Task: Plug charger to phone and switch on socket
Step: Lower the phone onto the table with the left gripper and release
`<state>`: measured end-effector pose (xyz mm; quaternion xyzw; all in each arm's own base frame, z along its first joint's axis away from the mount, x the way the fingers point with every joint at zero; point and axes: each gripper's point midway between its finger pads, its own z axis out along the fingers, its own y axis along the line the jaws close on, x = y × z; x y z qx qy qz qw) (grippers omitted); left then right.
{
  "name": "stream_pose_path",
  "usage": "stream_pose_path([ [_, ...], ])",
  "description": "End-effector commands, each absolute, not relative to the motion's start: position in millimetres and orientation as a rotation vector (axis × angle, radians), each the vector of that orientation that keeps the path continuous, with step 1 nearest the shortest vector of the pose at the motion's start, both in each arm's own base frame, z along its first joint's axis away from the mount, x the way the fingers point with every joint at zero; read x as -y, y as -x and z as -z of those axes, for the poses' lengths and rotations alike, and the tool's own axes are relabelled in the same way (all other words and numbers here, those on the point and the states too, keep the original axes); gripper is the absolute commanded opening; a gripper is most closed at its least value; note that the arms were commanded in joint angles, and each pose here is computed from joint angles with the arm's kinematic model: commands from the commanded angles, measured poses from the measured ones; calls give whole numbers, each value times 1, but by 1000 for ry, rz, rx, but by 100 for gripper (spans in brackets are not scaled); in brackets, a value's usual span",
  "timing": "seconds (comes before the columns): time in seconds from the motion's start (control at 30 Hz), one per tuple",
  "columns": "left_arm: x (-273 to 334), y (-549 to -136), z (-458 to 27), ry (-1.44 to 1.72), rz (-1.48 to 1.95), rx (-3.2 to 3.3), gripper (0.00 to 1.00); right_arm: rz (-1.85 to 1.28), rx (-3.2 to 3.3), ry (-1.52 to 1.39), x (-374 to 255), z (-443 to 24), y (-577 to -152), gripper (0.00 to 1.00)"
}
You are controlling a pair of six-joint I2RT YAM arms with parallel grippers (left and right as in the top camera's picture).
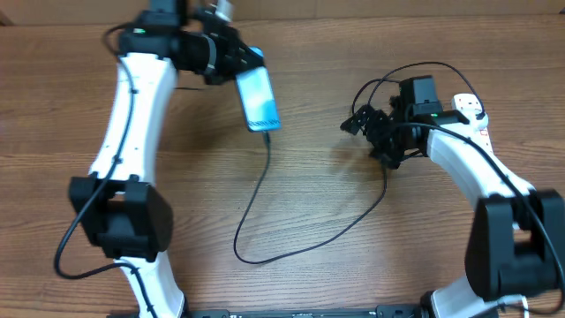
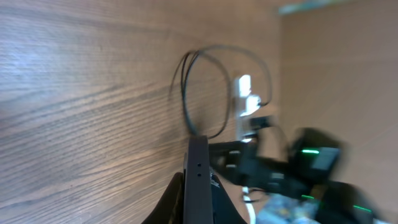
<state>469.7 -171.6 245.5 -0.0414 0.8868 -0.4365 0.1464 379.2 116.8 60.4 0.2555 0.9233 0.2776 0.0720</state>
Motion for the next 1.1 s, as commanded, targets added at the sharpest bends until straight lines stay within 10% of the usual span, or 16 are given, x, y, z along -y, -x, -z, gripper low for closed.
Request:
stream_pose_path([
  [0.0,207,-464,-182,23,1151,-2700,5,-739,-2626,-629,-102,-112,-391,100],
  [0.63,242,-474,-33,270,1152,-2945,4,-645,-2606,-600,-89,-140,-372,100],
  [1.07,220,-485,-14,323,898,-2960,23,-649,-2628,-607,-90,-137,-367,100],
])
